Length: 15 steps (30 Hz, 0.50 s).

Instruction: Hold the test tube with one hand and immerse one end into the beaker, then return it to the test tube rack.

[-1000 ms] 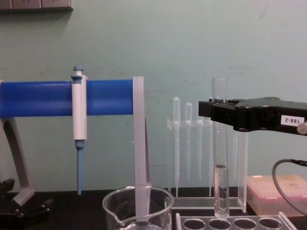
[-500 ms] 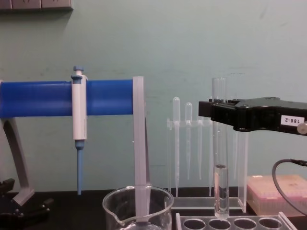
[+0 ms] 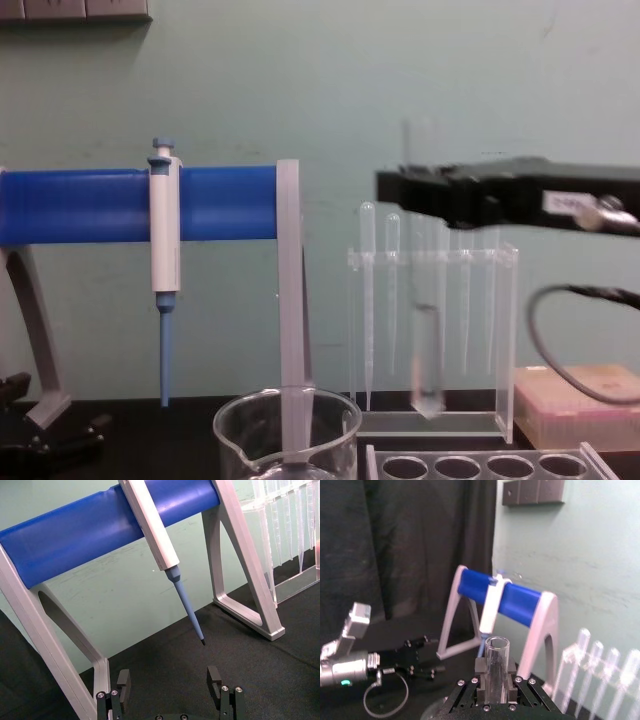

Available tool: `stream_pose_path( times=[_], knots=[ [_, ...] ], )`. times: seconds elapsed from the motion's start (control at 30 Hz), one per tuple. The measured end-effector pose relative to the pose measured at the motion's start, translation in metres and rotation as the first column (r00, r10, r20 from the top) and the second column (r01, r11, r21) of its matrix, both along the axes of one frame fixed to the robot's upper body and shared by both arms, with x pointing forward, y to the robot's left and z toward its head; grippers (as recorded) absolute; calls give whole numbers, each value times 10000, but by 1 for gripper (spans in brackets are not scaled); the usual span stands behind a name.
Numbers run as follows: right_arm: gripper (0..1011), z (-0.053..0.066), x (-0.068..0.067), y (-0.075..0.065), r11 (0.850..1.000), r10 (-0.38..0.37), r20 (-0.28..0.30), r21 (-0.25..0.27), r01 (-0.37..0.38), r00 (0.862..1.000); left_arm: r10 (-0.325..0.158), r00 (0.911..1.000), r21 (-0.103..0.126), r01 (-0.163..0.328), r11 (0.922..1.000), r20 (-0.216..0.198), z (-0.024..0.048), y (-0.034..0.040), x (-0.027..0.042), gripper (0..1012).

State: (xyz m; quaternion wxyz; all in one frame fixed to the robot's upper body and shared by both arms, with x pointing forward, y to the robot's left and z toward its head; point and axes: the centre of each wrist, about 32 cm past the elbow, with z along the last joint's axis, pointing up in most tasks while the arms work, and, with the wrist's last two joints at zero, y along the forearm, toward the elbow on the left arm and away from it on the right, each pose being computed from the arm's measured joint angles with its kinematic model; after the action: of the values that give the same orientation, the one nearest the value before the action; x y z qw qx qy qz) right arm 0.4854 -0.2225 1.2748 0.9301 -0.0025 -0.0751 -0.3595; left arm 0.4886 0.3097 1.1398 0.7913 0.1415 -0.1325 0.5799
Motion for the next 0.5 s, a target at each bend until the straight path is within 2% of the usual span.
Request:
stream_pose_path(
  times=[0.27,0.33,0.5],
  knots=[
    [226,121,217,342,9972,723,366,153,-729,9967,0,10000,0,0,10000,0,0,0,0,1000],
    [226,121,283,436,9951,946,406,251,-956,9947,0,10000,0,0,10000,0,0,0,0,1000],
    [226,75,374,566,9918,1222,351,341,-1234,9919,0,10000,0,0,10000,1,0,0,0,1000]
  ],
)
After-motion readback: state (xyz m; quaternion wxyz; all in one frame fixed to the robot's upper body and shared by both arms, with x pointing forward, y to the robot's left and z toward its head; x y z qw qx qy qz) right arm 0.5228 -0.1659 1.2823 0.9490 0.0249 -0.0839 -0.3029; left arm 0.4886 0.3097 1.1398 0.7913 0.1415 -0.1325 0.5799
